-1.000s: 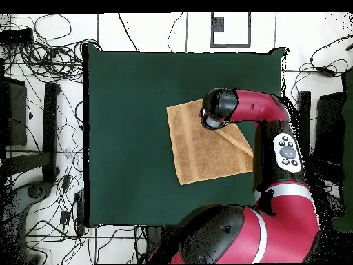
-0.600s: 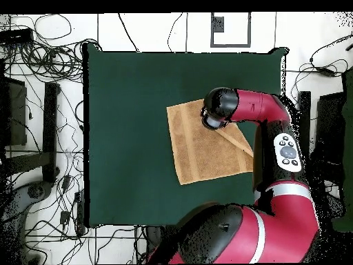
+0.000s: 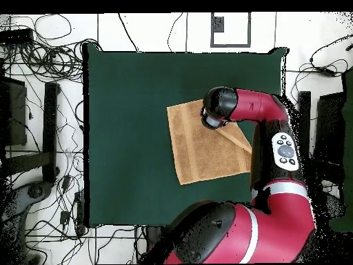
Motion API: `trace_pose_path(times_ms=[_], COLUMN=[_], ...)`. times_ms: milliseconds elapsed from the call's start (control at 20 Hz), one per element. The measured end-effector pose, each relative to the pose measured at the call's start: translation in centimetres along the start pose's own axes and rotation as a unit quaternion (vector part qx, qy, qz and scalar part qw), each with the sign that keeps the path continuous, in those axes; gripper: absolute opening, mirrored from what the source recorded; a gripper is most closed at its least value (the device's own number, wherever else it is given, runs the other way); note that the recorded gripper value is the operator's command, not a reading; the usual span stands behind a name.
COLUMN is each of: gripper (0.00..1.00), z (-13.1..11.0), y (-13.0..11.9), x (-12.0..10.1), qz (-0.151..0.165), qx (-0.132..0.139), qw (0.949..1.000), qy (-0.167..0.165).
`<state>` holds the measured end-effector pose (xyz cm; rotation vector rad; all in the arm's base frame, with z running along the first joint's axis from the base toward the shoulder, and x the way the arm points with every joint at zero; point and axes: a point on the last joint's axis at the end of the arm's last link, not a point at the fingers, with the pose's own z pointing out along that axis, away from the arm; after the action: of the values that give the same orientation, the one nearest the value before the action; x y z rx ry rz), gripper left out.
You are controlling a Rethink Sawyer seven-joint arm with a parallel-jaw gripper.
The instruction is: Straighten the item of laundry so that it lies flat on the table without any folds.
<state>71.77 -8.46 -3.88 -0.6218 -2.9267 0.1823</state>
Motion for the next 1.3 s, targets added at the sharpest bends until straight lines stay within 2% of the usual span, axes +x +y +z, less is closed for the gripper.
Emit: trace_pose_path(times_ms=[450,750,1150,1250,1300], gripper=[0.0,0.0,0.0,0.0,1.0], z=[-0.1,-1.0,-5.7,-7.2,-8.3], y=[-0.3,-1.1,-6.3,-8.5,-10.6], x=[-0.1,-0.2,-1.4,-2.1,-2.7], qz=[0.007,0.01,0.037,0.052,0.065], qx=[-0.001,0.003,0.015,0.017,0.018], qw=[1.0,0.9999,0.9989,0.998,0.9969], qy=[0.002,-0.001,-0.024,-0.033,-0.041])
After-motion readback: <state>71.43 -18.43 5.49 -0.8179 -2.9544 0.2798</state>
